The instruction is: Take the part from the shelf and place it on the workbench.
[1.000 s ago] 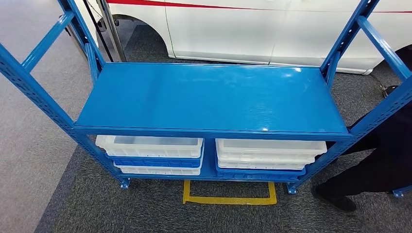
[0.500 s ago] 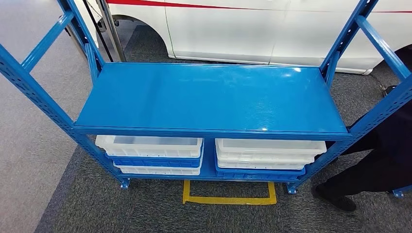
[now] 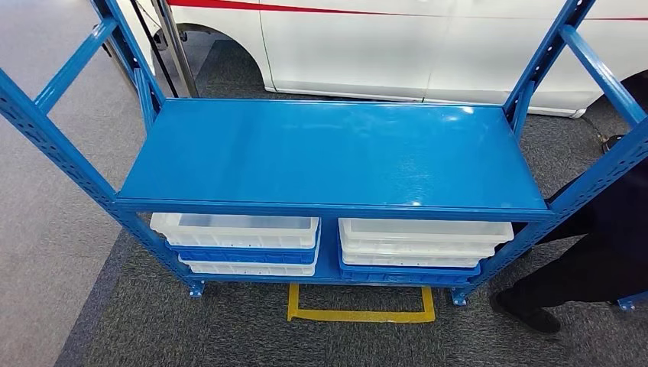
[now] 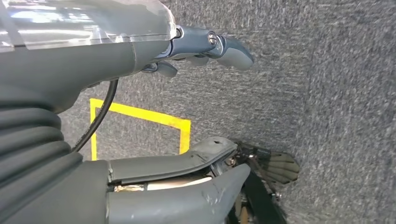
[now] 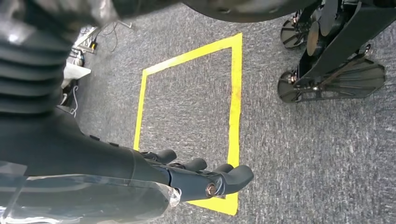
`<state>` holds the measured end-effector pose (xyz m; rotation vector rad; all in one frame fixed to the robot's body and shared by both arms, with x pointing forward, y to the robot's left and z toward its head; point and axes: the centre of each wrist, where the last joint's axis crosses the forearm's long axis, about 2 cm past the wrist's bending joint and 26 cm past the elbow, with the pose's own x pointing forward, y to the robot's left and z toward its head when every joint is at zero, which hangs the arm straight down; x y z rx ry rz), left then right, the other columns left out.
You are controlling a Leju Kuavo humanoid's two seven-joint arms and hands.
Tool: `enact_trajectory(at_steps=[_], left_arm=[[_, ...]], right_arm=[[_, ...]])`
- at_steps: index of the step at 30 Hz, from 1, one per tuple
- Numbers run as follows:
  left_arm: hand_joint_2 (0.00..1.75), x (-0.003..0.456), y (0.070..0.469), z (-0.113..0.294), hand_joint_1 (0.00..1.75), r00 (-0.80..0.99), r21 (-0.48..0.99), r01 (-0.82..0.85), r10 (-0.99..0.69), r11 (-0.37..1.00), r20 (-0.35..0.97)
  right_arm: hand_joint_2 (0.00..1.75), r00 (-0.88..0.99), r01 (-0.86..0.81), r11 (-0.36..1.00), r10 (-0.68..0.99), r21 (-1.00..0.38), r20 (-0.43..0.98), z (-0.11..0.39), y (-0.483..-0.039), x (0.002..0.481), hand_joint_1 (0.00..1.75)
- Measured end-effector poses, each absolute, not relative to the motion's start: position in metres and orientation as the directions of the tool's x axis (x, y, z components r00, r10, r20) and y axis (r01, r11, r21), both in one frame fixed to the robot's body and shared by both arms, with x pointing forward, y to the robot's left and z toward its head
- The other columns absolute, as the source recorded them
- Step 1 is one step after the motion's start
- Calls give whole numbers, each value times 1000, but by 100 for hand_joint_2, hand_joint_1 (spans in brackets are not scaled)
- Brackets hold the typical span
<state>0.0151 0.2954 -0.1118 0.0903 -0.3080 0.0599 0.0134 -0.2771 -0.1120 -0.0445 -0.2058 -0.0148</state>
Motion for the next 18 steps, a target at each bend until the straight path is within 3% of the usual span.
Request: enact_trajectory(at_steps=[18], left_arm=[[0,3,287,-111,0,971,-8,-53,53,999,235]], right_arm=[[0,971,34,999,-34,5,238,-111,-290,7,0]])
